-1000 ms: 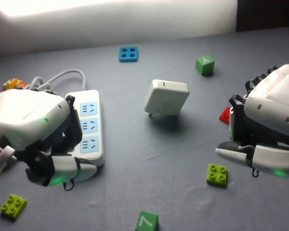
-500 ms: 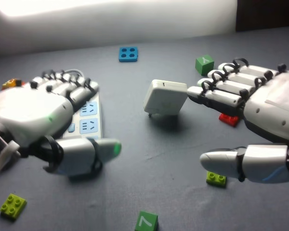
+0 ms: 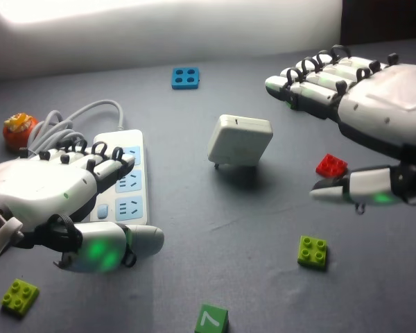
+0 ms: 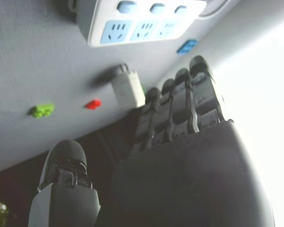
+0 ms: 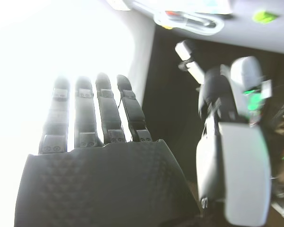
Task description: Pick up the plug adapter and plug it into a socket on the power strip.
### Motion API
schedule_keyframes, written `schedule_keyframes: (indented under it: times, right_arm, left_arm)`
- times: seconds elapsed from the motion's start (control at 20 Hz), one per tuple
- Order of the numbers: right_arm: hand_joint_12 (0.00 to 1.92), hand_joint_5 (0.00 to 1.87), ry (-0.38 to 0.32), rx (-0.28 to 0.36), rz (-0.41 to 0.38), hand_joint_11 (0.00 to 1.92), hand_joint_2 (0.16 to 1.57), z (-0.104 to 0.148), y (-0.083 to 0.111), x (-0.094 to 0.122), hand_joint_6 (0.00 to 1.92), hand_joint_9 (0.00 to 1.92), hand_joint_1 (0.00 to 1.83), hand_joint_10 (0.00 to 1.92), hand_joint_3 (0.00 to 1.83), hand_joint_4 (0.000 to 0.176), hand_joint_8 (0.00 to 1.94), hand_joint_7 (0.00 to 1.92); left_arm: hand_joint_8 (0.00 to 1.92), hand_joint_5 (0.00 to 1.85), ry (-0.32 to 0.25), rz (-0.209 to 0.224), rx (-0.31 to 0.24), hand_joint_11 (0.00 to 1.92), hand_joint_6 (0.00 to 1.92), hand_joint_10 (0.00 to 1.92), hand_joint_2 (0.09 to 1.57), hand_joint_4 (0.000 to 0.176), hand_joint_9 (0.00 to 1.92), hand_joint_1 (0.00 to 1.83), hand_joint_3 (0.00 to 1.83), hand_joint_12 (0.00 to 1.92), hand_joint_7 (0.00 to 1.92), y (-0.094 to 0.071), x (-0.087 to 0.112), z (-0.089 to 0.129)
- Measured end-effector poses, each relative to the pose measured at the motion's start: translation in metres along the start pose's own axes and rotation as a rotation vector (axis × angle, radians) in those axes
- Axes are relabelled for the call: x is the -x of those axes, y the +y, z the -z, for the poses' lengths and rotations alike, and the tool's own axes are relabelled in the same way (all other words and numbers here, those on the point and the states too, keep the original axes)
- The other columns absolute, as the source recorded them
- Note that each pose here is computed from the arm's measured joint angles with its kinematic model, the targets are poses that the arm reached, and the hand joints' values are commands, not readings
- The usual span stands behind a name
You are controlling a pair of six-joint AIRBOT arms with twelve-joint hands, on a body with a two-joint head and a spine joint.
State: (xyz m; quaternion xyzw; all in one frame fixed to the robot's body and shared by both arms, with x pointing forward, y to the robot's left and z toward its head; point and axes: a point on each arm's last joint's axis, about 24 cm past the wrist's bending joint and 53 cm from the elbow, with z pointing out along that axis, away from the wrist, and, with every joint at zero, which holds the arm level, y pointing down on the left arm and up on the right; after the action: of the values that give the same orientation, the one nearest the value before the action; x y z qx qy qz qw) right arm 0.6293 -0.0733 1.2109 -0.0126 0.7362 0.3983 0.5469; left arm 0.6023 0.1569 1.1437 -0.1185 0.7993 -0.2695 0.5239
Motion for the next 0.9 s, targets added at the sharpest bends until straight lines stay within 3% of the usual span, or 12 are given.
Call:
schedule_keyframes:
  times: [0.1,0.3,0.6,0.65,0.7,0.85,0.9]
  right_arm:
    - [0.01,0.0,0.029,-0.021,-0.041,0.01,0.98,-0.013,-0.013,0.001,0.0,0.0,1.1,0.0,0.0,0.0,0.0,0.0]
    - [0.02,0.0,0.083,-0.026,-0.144,0.02,1.0,-0.039,-0.015,0.005,0.0,0.0,1.15,0.0,0.0,0.0,0.0,0.0]
    - [0.05,0.0,0.091,-0.03,-0.246,0.07,0.95,-0.072,-0.016,0.015,0.0,0.0,1.3,0.0,0.0,0.0,0.0,0.0]
    - [0.34,0.02,0.098,-0.03,-0.257,0.0,0.95,-0.075,-0.015,0.013,0.0,0.0,1.31,0.0,0.01,0.0,0.0,0.0]
    - [0.28,0.0,0.108,-0.032,-0.28,0.0,0.99,-0.08,-0.015,0.01,0.0,0.0,1.29,0.0,0.01,0.0,0.0,0.0]
    - [0.41,0.03,0.121,-0.051,-0.377,0.0,0.97,-0.093,-0.019,0.006,0.0,0.0,1.31,0.0,0.0,0.0,0.0,0.0]
    - [0.35,0.01,0.113,-0.057,-0.396,0.0,0.99,-0.098,-0.022,0.009,0.0,0.0,1.31,0.0,0.0,0.0,0.0,0.0]
  left_arm:
    - [0.0,0.02,0.009,0.021,0.012,0.0,0.01,0.0,1.14,0.0,0.0,0.0,0.0,0.01,0.01,0.005,-0.006,-0.002]
    - [0.0,0.0,0.043,0.046,0.037,0.0,0.0,0.0,1.16,0.0,0.0,0.0,0.01,0.0,0.0,0.011,-0.019,-0.002]
    - [0.0,0.0,0.103,0.038,0.082,0.0,0.0,0.0,1.16,0.0,0.0,0.0,0.01,0.0,0.0,0.02,-0.039,-0.003]
    - [0.0,0.0,0.109,0.041,0.08,0.0,0.0,0.0,1.16,0.0,0.0,0.0,0.01,0.0,0.0,0.018,-0.041,-0.003]
    - [0.0,0.0,0.118,0.045,0.076,0.0,0.0,0.0,1.16,0.0,0.0,0.0,0.01,0.0,0.0,0.017,-0.045,-0.005]
    - [0.0,0.0,0.135,0.064,0.082,0.0,0.0,0.0,1.16,0.0,0.0,0.0,0.01,0.0,0.0,0.018,-0.05,-0.008]
    - [0.0,0.0,0.134,0.071,0.089,0.0,0.0,0.0,1.16,0.0,0.0,0.0,0.01,0.0,0.0,0.02,-0.05,-0.01]
